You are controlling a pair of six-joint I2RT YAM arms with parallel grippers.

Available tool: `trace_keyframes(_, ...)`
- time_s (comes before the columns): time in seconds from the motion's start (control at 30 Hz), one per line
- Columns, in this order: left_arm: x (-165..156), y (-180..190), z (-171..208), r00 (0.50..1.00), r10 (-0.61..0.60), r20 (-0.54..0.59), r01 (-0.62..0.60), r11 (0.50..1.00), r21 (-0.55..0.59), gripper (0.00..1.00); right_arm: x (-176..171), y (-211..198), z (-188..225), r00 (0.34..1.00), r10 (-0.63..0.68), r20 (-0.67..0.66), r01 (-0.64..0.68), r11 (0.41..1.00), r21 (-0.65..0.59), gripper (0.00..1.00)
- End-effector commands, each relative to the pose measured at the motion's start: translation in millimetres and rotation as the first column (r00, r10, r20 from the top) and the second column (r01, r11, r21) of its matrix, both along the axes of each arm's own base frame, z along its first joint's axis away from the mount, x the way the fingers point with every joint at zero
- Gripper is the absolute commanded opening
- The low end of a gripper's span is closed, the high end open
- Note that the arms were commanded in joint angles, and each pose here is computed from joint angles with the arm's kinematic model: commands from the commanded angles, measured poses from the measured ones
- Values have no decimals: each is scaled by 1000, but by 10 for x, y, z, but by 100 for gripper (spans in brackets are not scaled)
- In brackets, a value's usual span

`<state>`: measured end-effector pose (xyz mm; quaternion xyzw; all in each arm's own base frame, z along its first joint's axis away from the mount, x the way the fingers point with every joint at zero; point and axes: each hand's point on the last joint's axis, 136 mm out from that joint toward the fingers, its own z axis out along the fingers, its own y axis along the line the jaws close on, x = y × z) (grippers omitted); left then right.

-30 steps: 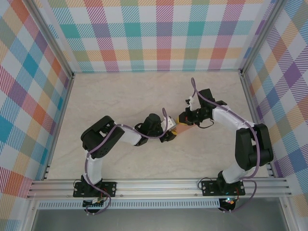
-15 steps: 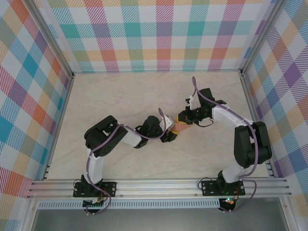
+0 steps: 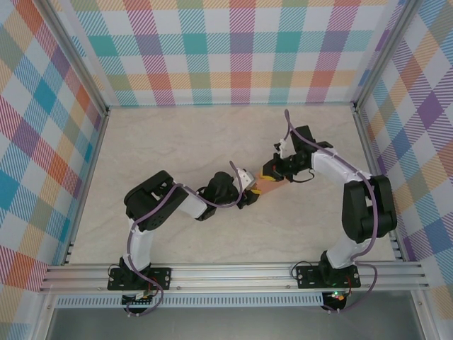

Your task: Fold the paper box

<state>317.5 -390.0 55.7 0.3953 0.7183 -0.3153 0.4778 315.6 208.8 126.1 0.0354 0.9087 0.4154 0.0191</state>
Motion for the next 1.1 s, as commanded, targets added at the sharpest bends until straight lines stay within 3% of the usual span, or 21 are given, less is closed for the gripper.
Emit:
trace_keyframes(0.0, -10, -38, 93, 999, -34, 35, 35, 999, -29, 35, -67, 82, 141, 997, 23, -71, -17, 997, 81, 0)
trace_keyframes(0.17, -7, -80, 69, 998, -52, 18, 52, 998, -20, 35, -138, 156, 133, 986, 56, -159, -34, 989, 141, 2)
trace_keyframes(0.37, 13, -90, 59, 998, -58, 1, 58, 998, -19, 36, -246, 145, -156, 968, 78, -237, -50, 991, 122, 2)
trace_keyframes(0.47, 27, -87, 58, 998, -58, -8, 58, 998, -15, 36, -282, 63, -339, 967, 67, -246, -57, 997, 47, 1)
trace_keyframes(0.6, 37, -82, 51, 998, -60, -19, 60, 998, -9, 36, -306, -128, -547, 987, 88, -135, -110, 980, -165, 0)
trace_keyframes(0.83, 34, -42, 14, 998, -54, -28, 54, 998, 17, 36, -260, -308, -481, 990, 106, 89, -72, 942, -329, 0)
trace_keyframes(0.93, 20, -43, 11, 998, -60, -29, 60, 998, 16, 36, -215, -290, -309, 981, 104, 164, -49, 950, -310, 1)
trace_keyframes(1.07, 22, -35, 7, 998, -60, -22, 61, 998, 22, 36, -99, -177, 64, 981, 18, 194, 5, 993, -115, 3)
